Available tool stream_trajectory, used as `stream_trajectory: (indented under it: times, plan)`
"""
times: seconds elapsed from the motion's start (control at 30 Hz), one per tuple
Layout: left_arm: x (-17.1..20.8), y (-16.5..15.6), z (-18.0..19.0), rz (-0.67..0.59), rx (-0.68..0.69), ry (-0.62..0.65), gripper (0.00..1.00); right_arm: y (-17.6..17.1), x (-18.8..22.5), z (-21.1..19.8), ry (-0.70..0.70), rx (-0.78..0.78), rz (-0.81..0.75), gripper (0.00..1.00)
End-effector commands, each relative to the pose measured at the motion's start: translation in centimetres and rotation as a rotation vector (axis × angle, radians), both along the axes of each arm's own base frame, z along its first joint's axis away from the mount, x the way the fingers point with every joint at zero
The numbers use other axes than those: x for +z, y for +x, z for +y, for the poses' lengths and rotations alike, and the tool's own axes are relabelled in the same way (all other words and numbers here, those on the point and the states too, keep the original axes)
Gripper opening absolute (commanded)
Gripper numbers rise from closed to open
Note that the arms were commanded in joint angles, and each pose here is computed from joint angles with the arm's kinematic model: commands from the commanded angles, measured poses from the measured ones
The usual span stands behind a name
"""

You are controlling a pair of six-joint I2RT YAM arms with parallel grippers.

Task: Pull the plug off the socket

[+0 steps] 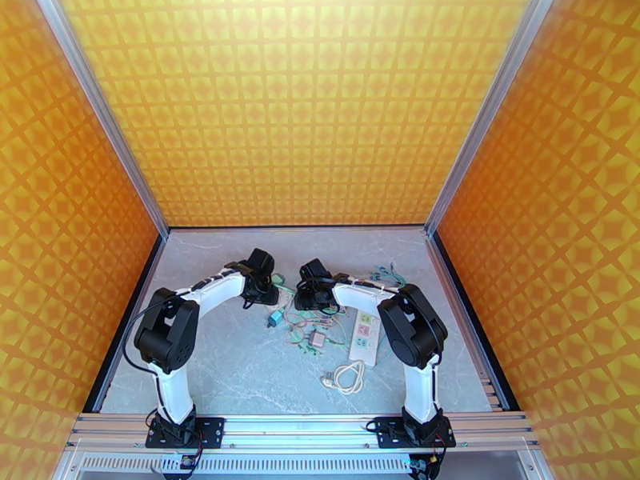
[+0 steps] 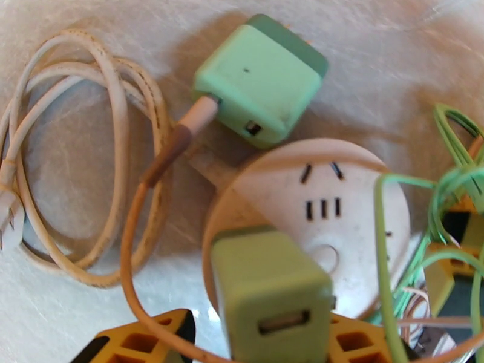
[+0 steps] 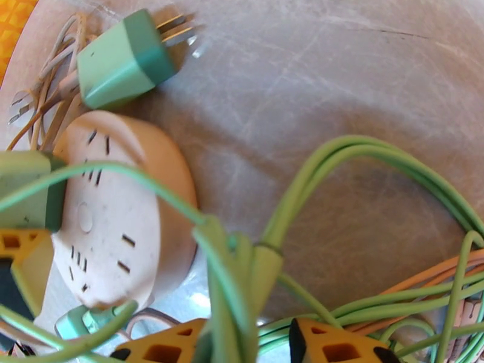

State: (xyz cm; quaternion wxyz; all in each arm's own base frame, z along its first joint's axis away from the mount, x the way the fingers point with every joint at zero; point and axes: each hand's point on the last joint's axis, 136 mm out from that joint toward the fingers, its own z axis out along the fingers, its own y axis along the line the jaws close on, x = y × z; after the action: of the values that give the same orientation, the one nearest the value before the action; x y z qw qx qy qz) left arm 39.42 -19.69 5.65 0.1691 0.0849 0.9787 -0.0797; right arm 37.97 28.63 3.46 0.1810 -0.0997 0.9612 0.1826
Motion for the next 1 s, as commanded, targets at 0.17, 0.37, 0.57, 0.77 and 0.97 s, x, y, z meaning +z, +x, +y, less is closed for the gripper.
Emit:
stream_trajectory:
  times: [0.17, 0.37, 0.57, 0.77, 0.97]
  plan:
    - [0.9, 2.3, -0.8, -0.067, 0.021, 0.002, 0.49, -0.4, 1.1, 0.9, 0.065, 0.034, 0.003, 0.41]
    - [1.3, 2.9, -1.5, -0.124, 0.008, -0.023, 0.50, -0.4, 1.6, 1.2, 0.081, 0.040, -0.005, 0.41]
    - [0.4, 2.8, -1.5, -0.098, -0.005, -0.004, 0.34, -0.2, 2.3, 1.3, 0.091, 0.036, -0.017, 0.41]
    - [0.1, 1.1, -0.9, -0.079, -0.002, 0.002, 0.25, 0.7, 4.0, 1.9, 0.143, 0.018, -0.054, 0.41]
    - [0.1, -0.7, -0.5, -0.062, 0.003, 0.003, 0.25, 1.7, 4.5, 2.6, 0.262, -0.034, -0.039, 0.40]
